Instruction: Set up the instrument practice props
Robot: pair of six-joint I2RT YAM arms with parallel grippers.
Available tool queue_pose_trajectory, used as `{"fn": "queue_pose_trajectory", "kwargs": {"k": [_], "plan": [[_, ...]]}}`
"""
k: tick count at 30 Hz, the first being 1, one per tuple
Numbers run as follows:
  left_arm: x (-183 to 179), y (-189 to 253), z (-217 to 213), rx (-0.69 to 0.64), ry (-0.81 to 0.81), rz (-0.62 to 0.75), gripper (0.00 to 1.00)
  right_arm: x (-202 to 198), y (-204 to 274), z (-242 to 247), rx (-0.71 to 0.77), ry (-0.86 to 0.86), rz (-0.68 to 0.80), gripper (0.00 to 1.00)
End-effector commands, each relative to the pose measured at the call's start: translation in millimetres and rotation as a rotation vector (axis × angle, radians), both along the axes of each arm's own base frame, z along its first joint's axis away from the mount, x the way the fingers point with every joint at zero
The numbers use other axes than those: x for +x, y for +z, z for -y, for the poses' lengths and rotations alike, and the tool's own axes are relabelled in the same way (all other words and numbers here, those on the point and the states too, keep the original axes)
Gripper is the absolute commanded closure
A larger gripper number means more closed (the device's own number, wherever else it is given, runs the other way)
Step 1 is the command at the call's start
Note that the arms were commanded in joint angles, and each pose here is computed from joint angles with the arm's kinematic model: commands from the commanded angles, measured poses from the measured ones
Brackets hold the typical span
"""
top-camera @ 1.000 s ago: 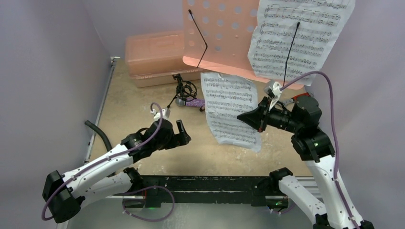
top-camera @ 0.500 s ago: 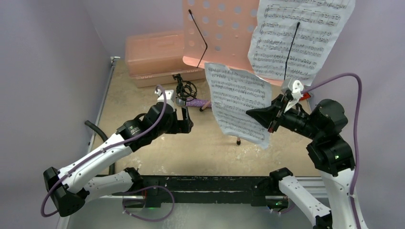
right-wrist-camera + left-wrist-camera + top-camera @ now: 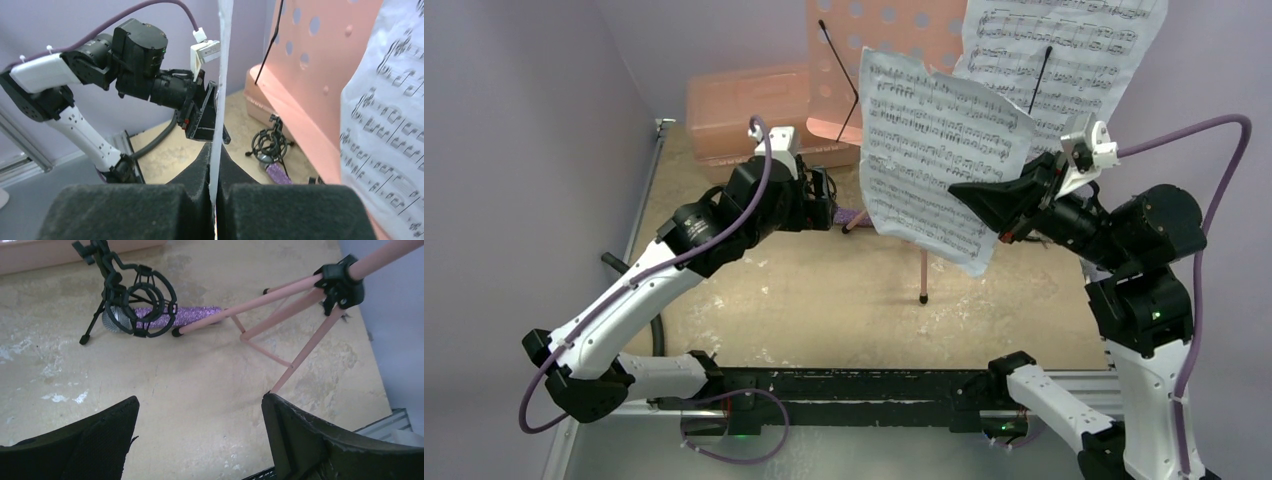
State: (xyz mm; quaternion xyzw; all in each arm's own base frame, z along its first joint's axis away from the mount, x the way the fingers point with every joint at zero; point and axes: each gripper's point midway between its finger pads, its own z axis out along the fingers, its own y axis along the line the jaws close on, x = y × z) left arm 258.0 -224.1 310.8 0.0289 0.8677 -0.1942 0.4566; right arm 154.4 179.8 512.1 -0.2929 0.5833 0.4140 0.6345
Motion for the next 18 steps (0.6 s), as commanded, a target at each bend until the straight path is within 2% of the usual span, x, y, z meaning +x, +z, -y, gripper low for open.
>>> {"fn": "queue_pose_trajectory", "kwargs": {"k": [1,9,18], "plan": [[5,46,-7,-0.004,-0.003,0.093,0.11,-1,48,3,0.096,-0.02,0.085,1.0],[8,124,-7,-0.093,-0.017,0.236,0.16,12,81,-1,0.151,-0.019,0.115,1.0],[3,198,-4,-0.358,0.011,0.368,0.28,24,105,0,0.181,-0.051,0.134,1.0]]}}
